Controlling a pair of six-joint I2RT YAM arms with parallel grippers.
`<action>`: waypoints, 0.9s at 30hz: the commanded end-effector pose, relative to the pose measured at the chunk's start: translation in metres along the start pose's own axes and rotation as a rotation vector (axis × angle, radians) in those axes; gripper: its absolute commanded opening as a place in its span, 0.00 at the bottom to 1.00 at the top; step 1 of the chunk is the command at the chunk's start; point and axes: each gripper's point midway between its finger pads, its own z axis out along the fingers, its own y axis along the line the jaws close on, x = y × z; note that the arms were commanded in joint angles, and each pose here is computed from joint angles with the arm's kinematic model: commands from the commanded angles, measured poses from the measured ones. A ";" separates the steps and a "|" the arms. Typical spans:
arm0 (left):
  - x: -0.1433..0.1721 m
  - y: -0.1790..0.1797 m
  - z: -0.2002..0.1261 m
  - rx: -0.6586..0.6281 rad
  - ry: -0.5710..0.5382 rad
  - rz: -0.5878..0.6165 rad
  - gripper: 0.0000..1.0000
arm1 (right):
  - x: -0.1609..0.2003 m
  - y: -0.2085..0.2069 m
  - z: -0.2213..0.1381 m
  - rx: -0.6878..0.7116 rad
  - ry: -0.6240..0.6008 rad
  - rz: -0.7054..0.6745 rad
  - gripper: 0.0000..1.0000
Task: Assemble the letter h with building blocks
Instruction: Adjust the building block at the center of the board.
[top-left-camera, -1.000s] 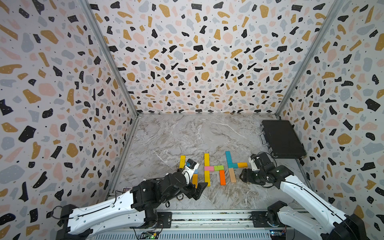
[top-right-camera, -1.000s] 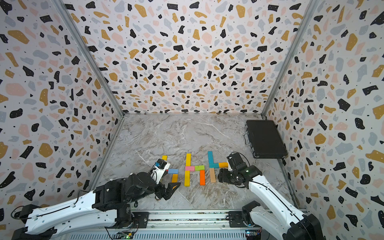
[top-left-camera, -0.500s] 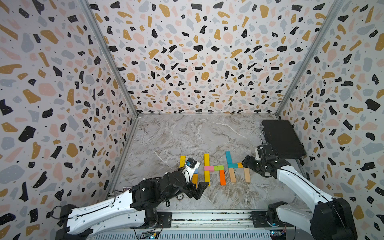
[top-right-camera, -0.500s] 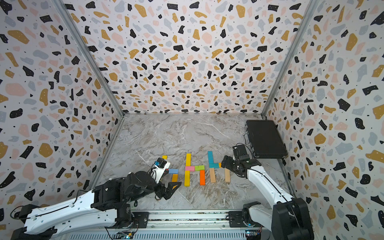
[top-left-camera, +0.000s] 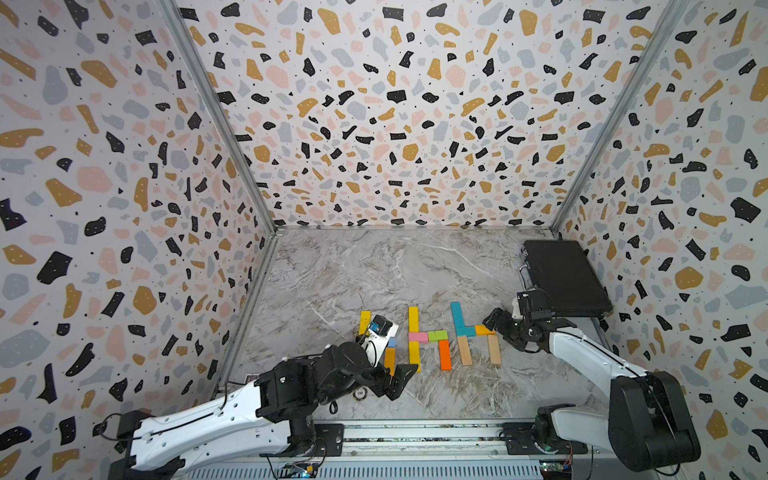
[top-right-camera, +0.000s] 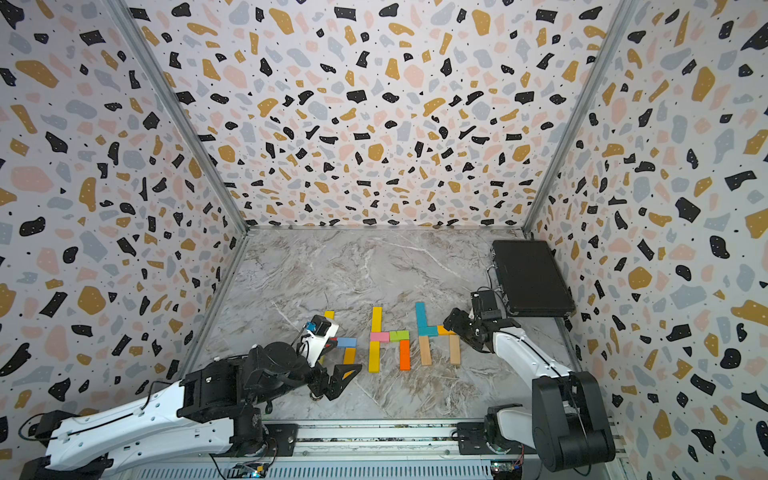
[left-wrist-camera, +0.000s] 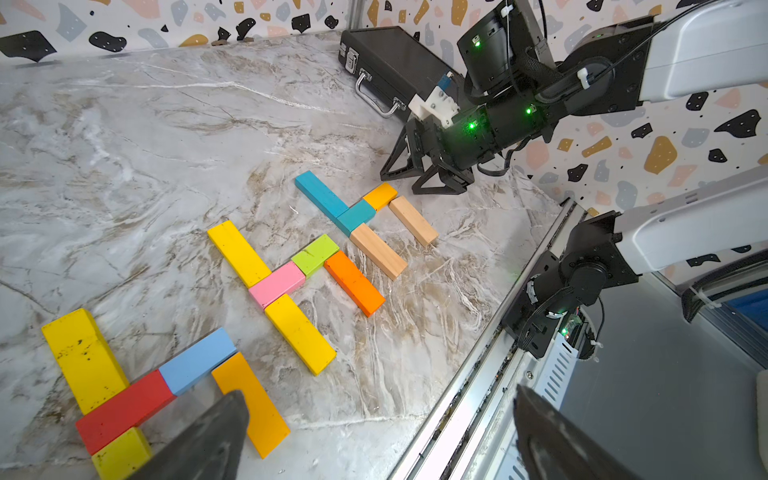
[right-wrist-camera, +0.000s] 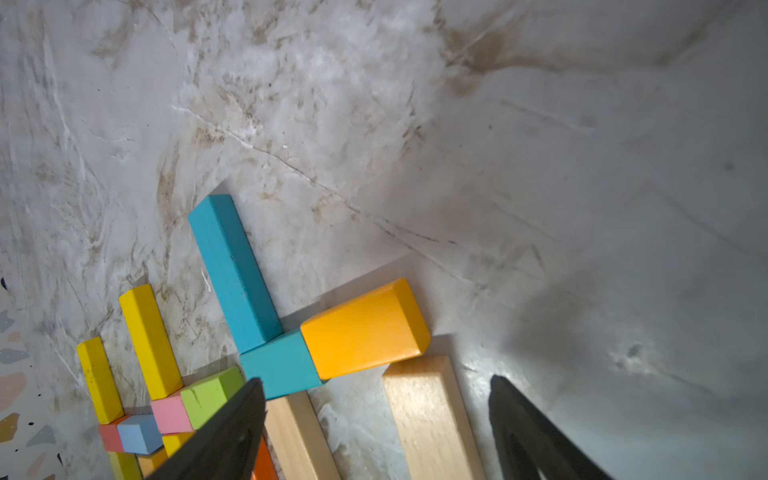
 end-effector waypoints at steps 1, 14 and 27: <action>-0.013 -0.005 -0.004 0.018 -0.036 -0.004 0.99 | 0.002 0.004 0.004 -0.034 0.017 0.008 0.86; -0.010 -0.003 0.000 0.006 -0.027 -0.004 0.99 | 0.008 0.010 0.016 -0.084 0.061 0.022 0.85; -0.013 -0.002 -0.002 -0.002 -0.032 0.004 0.99 | -0.010 0.023 -0.029 -0.063 -0.039 -0.073 0.85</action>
